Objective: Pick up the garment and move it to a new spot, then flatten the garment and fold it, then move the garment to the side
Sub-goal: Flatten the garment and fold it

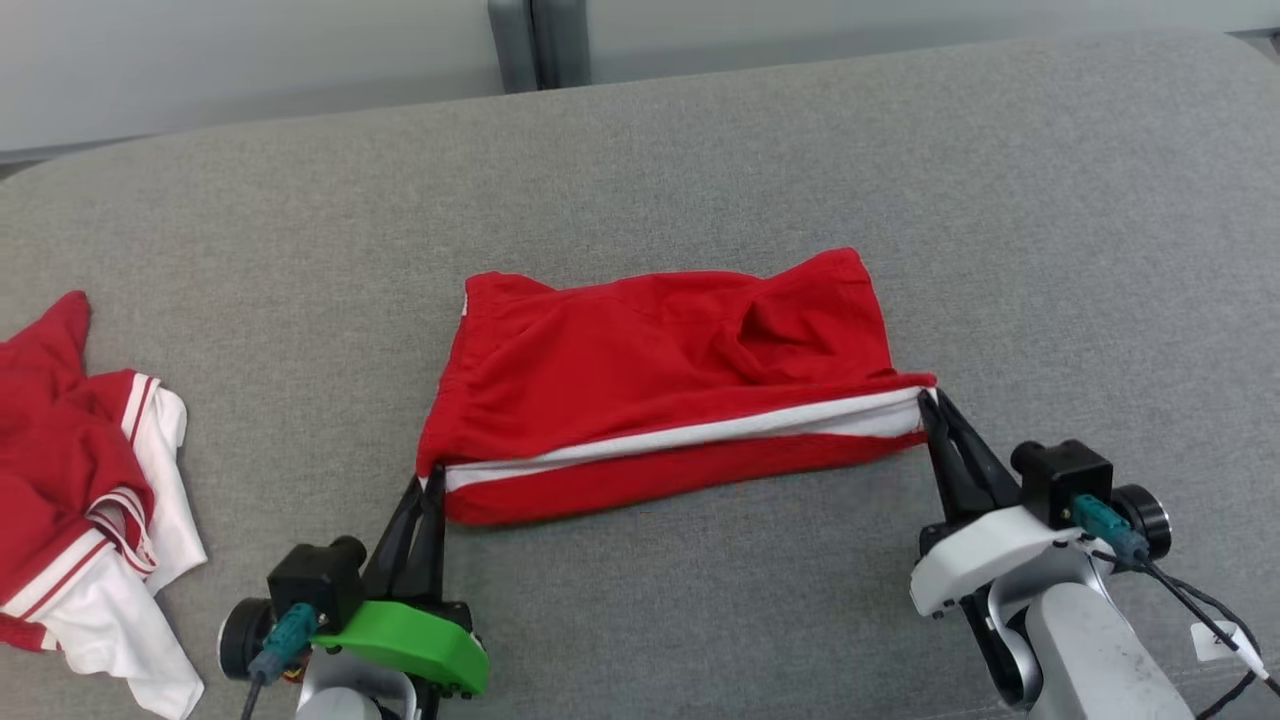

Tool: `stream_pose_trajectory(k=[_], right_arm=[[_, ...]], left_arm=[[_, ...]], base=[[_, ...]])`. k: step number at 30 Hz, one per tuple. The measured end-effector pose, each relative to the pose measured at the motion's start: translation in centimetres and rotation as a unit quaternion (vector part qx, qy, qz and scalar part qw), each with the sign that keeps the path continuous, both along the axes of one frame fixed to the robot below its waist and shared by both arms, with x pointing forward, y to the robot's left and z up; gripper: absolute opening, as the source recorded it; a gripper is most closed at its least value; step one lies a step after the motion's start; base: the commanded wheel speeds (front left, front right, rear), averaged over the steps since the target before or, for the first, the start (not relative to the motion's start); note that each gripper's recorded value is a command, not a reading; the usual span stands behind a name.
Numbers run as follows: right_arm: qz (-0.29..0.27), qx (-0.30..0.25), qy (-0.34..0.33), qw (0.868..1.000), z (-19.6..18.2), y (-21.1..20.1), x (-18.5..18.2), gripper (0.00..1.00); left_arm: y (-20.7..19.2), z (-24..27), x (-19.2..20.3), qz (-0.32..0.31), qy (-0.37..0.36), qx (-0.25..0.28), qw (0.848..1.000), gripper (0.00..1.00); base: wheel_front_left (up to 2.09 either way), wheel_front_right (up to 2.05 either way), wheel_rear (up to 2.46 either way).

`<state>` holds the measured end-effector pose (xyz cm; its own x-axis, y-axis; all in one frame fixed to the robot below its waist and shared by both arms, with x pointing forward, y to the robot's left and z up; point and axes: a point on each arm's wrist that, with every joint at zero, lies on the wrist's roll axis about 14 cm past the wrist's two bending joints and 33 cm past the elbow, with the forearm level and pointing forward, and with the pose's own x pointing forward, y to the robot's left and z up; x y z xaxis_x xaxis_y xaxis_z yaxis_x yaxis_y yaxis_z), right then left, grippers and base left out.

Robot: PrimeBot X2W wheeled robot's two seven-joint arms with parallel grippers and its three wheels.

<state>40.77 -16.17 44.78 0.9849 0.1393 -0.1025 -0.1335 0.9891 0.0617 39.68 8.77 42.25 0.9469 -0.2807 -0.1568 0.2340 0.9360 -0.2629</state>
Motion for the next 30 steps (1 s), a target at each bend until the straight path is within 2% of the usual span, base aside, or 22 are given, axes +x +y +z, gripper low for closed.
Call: stream_pose_trajectory(k=[5, 8, 12, 14, 17, 20, 23, 30], right_arm=[[0.012, 0.002, -0.097, 0.995, 6.7, 0.4, 1.3, 0.0], [0.023, -0.004, -0.164, 0.986, 11.5, 0.4, 1.7, 0.0], [0.036, -0.019, -0.26, 0.965, 18.9, 0.2, 1.9, 0.0], [0.039, -0.022, -0.305, 0.951, 22.7, 0.0, 1.7, 0.0], [0.041, -0.023, -0.348, 0.936, 26.4, -0.5, 1.4, 0.0], [0.049, -0.032, -0.367, 0.929, 28.4, -0.3, 1.8, 0.0], [0.054, -0.044, -0.362, 0.929, 28.7, -0.2, 3.1, 0.0], [0.063, -0.066, -0.361, 0.928, 30.2, 0.8, 8.8, 0.0]], left_arm=[[1.3, 5.8, 1.6, 0.016, -0.09, -0.001, 0.996, 0.0], [2.1, 10.3, 2.6, 0.022, -0.157, 0.004, 0.987, 0.0], [3.0, 16.4, 3.8, 0.011, -0.242, 0.037, 0.969, 0.0], [3.4, 20.4, 4.3, 0.007, -0.295, 0.053, 0.954, 0.0], [3.7, 24.6, 4.8, 0.004, -0.343, 0.064, 0.937, 0.0], [3.7, 25.8, 6.0, 0.0, -0.338, 0.07, 0.939, 0.0], [3.2, 25.9, 7.6, -0.007, -0.318, 0.072, 0.945, 0.0], [2.3, 26.3, 13.4, -0.013, -0.31, 0.1, 0.945, 0.0]], base=[[0.0, 0.0, 0.0], [0.0, 0.0, 0.0], [0.0, 0.0, 0.0], [0.0, 0.0, 0.0], [0.0, 0.0, 0.0], [0.0, 0.0, 0.0], [0.0, 0.0, 0.0], [0.0, 0.0, 0.0]])
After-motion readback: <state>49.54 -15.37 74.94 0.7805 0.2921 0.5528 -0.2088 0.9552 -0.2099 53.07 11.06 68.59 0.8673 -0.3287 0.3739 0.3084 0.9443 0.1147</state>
